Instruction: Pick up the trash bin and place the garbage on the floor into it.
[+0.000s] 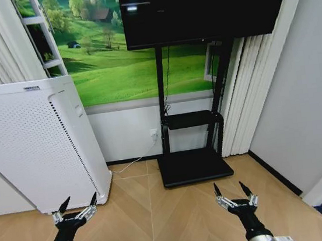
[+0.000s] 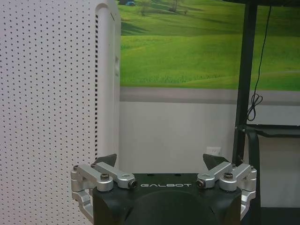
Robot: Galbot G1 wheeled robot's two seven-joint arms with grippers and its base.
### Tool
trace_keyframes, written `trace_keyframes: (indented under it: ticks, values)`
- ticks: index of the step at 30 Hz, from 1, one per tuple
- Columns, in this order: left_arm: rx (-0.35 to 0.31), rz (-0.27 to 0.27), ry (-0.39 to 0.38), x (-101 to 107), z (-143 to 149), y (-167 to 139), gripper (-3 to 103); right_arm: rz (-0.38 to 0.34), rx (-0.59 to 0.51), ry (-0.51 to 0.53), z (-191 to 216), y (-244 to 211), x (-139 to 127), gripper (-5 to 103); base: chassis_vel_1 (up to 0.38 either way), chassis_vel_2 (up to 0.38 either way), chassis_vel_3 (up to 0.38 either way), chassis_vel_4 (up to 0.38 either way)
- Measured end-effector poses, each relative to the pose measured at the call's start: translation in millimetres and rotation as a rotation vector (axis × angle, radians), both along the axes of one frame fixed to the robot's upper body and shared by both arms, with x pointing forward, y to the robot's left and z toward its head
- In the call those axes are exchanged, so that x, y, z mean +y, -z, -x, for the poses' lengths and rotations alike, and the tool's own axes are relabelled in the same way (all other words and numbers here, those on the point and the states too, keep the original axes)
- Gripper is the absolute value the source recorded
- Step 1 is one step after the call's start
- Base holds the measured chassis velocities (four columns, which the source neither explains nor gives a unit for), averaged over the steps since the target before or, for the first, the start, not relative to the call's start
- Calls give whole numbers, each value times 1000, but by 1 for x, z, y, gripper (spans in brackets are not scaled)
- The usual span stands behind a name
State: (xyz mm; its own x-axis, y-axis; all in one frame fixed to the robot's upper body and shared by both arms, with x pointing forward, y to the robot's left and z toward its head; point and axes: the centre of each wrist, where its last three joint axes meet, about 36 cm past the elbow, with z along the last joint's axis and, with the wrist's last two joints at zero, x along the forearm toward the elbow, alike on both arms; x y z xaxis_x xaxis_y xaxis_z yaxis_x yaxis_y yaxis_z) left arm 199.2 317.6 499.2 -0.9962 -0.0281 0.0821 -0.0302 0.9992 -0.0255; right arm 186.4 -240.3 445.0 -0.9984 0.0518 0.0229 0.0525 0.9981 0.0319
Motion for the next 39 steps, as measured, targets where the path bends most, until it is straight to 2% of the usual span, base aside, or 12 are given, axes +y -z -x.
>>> trace_keyframes:
  ticks: [39]
  values:
    - [0, 0, 0, 0, 0, 0, 100, 0, 0, 0, 0, 0, 0, 100, 0, 0, 0, 0]
